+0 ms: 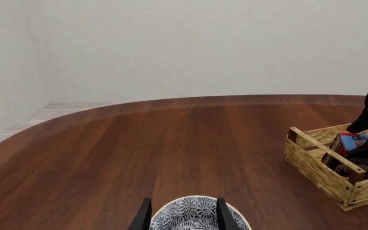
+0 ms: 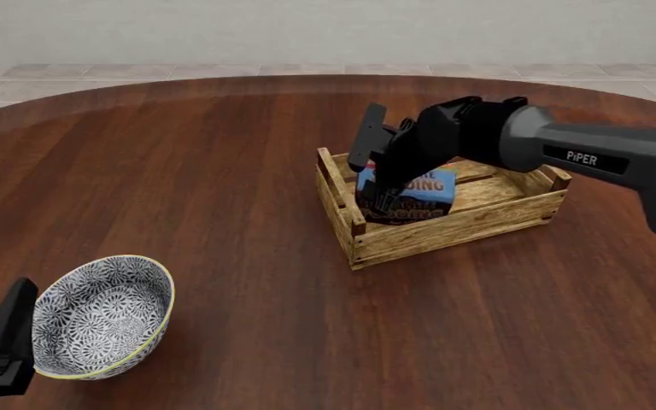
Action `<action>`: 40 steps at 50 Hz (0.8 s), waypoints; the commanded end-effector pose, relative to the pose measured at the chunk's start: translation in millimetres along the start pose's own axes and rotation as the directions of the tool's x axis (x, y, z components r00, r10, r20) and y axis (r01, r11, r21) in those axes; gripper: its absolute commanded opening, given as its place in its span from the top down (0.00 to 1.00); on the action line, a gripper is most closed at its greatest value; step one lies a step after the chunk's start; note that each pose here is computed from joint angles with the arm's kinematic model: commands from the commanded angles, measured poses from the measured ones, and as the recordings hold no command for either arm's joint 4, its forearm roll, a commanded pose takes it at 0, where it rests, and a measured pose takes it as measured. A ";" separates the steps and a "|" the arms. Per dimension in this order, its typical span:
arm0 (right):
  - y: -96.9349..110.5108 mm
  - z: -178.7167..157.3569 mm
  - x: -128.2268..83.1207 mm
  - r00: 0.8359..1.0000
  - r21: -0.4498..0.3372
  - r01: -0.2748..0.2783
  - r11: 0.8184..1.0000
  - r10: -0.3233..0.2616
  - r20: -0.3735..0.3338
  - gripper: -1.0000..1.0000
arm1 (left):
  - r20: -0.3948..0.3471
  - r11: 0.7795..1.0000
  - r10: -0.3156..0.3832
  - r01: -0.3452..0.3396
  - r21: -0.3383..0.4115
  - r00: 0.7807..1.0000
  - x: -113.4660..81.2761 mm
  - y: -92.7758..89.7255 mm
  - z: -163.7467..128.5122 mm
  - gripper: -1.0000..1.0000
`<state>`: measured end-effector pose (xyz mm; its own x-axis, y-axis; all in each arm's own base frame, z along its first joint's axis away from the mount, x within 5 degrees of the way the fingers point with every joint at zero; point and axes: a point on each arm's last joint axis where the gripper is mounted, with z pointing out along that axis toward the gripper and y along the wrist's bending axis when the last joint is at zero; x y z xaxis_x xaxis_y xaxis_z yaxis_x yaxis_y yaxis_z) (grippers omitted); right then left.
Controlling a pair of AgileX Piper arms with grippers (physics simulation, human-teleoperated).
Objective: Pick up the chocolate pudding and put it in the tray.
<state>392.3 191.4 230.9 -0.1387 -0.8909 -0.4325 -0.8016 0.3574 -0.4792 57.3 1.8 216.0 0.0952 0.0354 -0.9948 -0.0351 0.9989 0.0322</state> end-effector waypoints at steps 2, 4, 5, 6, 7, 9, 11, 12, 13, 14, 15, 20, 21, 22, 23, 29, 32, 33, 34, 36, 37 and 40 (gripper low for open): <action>1.0 4.2 0.0 0.999 -0.006 -0.037 0.999 0.037 0.000 1.00 | 0.000 1.000 -0.001 0.001 -0.001 1.000 -0.2 0.1 -0.1 0.00; 3.2 3.1 -0.5 0.999 -0.009 -0.033 0.999 0.033 0.001 1.00 | 0.000 1.000 -0.001 0.001 -0.001 1.000 0.3 0.1 -0.2 0.00; 0.9 4.6 1.3 1.000 -0.004 -0.030 1.000 0.030 0.000 1.00 | 0.000 1.000 -0.001 0.001 -0.001 1.000 0.7 0.1 -0.3 0.00; -0.4 5.4 1.2 0.999 -0.003 -0.035 0.999 0.035 -0.001 1.00 | 0.000 1.000 -0.001 0.001 -0.001 1.000 0.8 0.1 -0.3 0.00; -0.9 5.3 1.3 0.999 -0.001 -0.034 0.999 0.034 0.000 1.00 | 0.000 1.000 -0.002 0.002 -0.002 1.000 1.2 0.1 -0.6 0.00; -2.2 5.6 1.4 0.999 0.000 -0.036 0.999 0.036 -0.001 1.00 | 0.001 1.000 -0.003 0.003 -0.002 1.000 1.1 0.1 -0.6 0.00; -0.3 5.1 0.5 0.999 -0.003 -0.033 0.999 0.033 0.000 1.00 | 0.001 1.000 -0.003 0.003 -0.002 1.000 0.3 0.1 -0.1 0.00; -1.4 5.4 1.6 0.999 -0.002 -0.035 0.999 0.035 -0.002 1.00 | 0.001 1.000 -0.004 0.004 -0.003 1.000 0.1 0.2 0.3 0.00; 0.0 5.0 1.4 0.999 -0.005 -0.035 0.999 0.035 -0.003 1.00 | 0.001 1.000 -0.004 0.004 -0.003 1.000 -0.3 0.2 0.3 0.00; 0.4 5.7 1.8 0.999 -0.005 -0.034 0.999 0.034 -0.003 1.00 | 0.002 1.000 -0.004 0.004 -0.003 1.000 -0.6 0.2 0.1 0.00; -1.7 6.9 2.1 0.999 -0.002 -0.039 0.999 0.039 -0.003 1.00 | 0.002 1.000 -0.004 0.004 -0.003 1.000 -0.7 0.2 0.2 0.00; -0.4 9.2 2.8 0.999 -0.007 -0.039 0.999 0.039 -0.007 1.00 | 0.002 1.000 -0.005 0.005 -0.004 1.000 -0.6 0.2 0.1 0.00; -2.2 10.0 3.3 0.999 -0.004 -0.045 0.999 0.045 -0.008 1.00 | 0.002 1.000 -0.005 0.005 -0.004 1.000 -1.1 0.3 0.2 0.00; -1.8 11.7 5.4 0.999 -0.007 -0.041 0.999 0.041 -0.013 1.00 | 0.002 1.000 -0.006 0.006 -0.004 1.000 -1.8 0.3 0.4 0.00; -4.9 13.5 7.9 0.999 -0.003 -0.042 0.999 0.042 -0.017 1.00 | 0.002 1.000 -0.005 0.005 -0.003 1.000 -1.6 0.2 0.4 0.00; -8.0 14.8 8.2 0.999 -0.001 -0.049 0.999 0.049 -0.020 1.00 | 0.003 1.000 -0.007 0.007 -0.004 1.000 -1.1 0.3 -0.1 0.00; -5.5 13.4 8.0 0.999 -0.004 -0.045 0.999 0.045 -0.019 0.00 | 0.003 1.000 -0.007 0.007 -0.004 1.000 -1.3 0.3 -0.3 0.00; -11.9 16.1 10.2 0.998 0.006 -0.055 0.998 0.055 -0.021 0.00 | 0.003 1.000 -0.007 0.007 -0.004 1.000 -1.3 0.3 -0.3 0.00; -11.9 16.1 10.2 0.998 0.006 -0.055 0.998 0.055 -0.021 0.00 | 0.003 1.000 -0.007 0.007 -0.004 1.000 -1.3 0.3 -0.3 0.00; -9.5 16.3 8.4 0.998 0.003 -0.054 0.999 0.054 -0.018 0.00 | 0.003 1.000 -0.008 0.008 -0.005 1.000 -1.2 0.3 -0.4 0.00; -13.2 17.9 9.8 0.998 0.008 -0.059 0.998 0.059 -0.020 0.00 | 0.004 1.000 -0.009 0.009 -0.005 1.000 -0.7 0.3 -0.3 0.00; -16.4 16.2 10.0 0.998 0.014 -0.065 0.998 0.065 -0.019 0.00 | 0.004 1.000 -0.009 0.009 -0.005 1.000 -0.5 0.3 -0.3 0.00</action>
<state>406.6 186.0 222.8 -0.1799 -0.8782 -0.4431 -0.7915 0.3967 -0.4649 57.1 2.1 216.8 0.0984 0.0285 -0.9947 -0.0386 0.9989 0.0248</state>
